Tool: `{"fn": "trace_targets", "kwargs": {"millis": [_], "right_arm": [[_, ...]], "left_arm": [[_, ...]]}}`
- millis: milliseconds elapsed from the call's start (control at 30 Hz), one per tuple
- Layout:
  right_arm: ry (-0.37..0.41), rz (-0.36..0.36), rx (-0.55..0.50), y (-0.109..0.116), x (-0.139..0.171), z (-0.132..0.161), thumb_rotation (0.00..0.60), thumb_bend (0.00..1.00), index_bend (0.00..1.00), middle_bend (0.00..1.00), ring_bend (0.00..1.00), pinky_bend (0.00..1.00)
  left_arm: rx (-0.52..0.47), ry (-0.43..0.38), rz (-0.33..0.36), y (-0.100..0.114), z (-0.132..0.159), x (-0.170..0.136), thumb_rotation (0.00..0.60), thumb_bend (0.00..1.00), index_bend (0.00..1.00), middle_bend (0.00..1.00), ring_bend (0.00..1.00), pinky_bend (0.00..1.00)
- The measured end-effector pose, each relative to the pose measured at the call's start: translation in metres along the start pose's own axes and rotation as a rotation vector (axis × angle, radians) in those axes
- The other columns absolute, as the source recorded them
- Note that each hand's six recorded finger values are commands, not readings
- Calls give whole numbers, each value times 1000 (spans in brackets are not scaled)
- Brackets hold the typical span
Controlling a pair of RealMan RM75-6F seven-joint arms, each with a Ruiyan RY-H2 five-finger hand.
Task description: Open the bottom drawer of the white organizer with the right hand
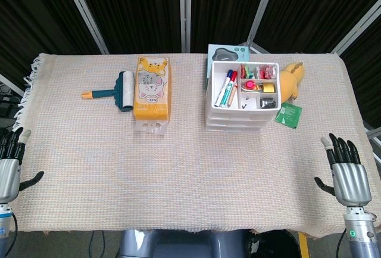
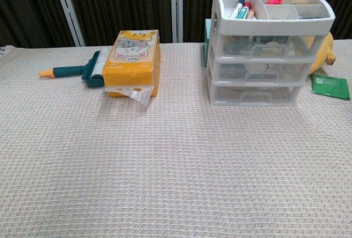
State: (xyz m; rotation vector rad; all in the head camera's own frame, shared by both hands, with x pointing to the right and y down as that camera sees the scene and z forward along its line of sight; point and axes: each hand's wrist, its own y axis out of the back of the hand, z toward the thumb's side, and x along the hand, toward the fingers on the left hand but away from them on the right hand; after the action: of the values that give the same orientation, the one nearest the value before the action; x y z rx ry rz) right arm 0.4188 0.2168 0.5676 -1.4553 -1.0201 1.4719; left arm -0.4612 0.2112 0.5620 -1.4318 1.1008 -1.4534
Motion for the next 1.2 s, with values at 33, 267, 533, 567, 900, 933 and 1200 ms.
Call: {"fn": "trace_targets", "kwargs": {"millis": [33,267,533,567,900,933,1200], "right_arm": [[0,0,0,0,0,0,600,85,39,0,0,0],[1,10,-5,-2,0,1,600,85,39,0,0,0],[8,20,-13,-3,-1,4,600,85,41,0,0,0],[7,20,-12,-3,-1,3,600,85,41,0,0,0],[20,-5,-33,0,-3,9,600,85,135,278,287,306],[21,-17,-42,1,-3,10,600,85,151,373,402,399],[28,-4,-143,-2,-13,27,600,86,111,855,889,730]], "left_arm": [[0,0,0,0,0,0,600,64,0,0,0,0],[-4,0,0,0,0,0,600,64,0,0,0,0],[-12,6,-4,0,-3,0,600,64,0,0,0,0],[-12,7,-7,0,-3,0,600,64,0,0,0,0],[-34,13,-1,4,-6,-3,600,64,0,0,0,0],[-37,14,0,5,-6,-3,600,64,0,0,0,0],[-41,16,14,8,-7,-3,600,64,0,0,0,0]]}}
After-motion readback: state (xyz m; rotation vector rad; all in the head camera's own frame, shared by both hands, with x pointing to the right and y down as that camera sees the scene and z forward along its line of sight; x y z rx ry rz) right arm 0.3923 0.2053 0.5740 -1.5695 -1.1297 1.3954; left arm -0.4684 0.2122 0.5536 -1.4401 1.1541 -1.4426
